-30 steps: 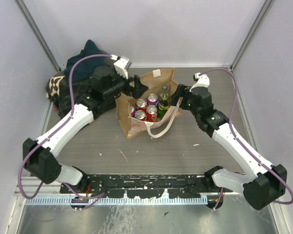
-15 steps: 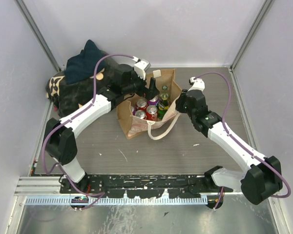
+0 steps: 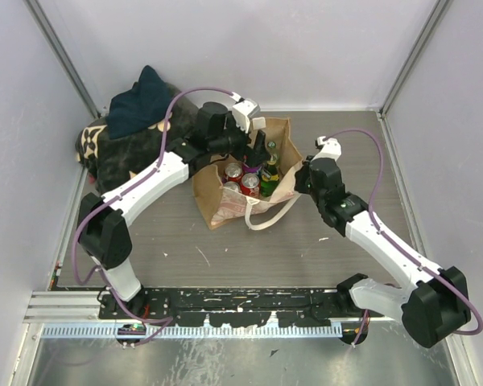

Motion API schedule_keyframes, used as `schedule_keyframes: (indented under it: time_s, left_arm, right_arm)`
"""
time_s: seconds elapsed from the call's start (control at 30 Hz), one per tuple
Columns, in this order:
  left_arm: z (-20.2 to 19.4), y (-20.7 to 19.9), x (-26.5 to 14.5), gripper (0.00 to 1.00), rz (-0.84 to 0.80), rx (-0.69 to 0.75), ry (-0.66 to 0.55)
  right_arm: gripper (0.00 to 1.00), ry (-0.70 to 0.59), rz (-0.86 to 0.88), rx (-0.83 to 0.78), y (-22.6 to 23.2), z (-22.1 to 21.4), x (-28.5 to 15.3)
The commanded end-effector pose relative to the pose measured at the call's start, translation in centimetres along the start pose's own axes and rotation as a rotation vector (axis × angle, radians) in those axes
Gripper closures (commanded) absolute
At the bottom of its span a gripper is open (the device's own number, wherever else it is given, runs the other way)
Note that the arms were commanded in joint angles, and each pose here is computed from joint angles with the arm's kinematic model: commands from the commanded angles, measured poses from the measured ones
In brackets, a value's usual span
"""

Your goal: Take the beverage out of the canvas bag

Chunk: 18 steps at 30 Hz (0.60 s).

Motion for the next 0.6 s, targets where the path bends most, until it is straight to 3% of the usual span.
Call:
schedule_keyframes:
  time_s: [0.0, 0.2, 0.43, 0.57]
  left_arm:
    - [0.8, -2.1, -0.9, 0.02, -0.107, 0.012, -0.009]
    - [-0.2, -1.8, 0.6, 0.02, -0.112, -0.057, 0.065]
    - [-1.5, -0.8, 1.6, 0.02, -0.078, -0.049, 0.053]
    - [-1.9, -0.4, 1.9, 0.02, -0.066, -0.03, 0.038]
  right_arm:
    - [0.99, 0.107, -0.102, -0.065, -2.6, -4.1, 0.1]
    - [0.99, 0.156, -0.112, -0.088, -2.9, -6.3, 0.9]
    - [0.99, 0.229, -0.139, -0.127, -3.8, -9.6, 1.1]
    - [0.99, 0.209, -0.143, -0.129, -3.8, -9.1, 0.7]
Point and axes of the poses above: each gripper's point midway between its finger pads, its own x axis out along the fingers, its own y axis along the line the jaws close on, z = x × y, the point moved 2 cm from there along -x, back along the fingers, and after that the axes turned 5 degrees about -x, right-handed, at the moved point
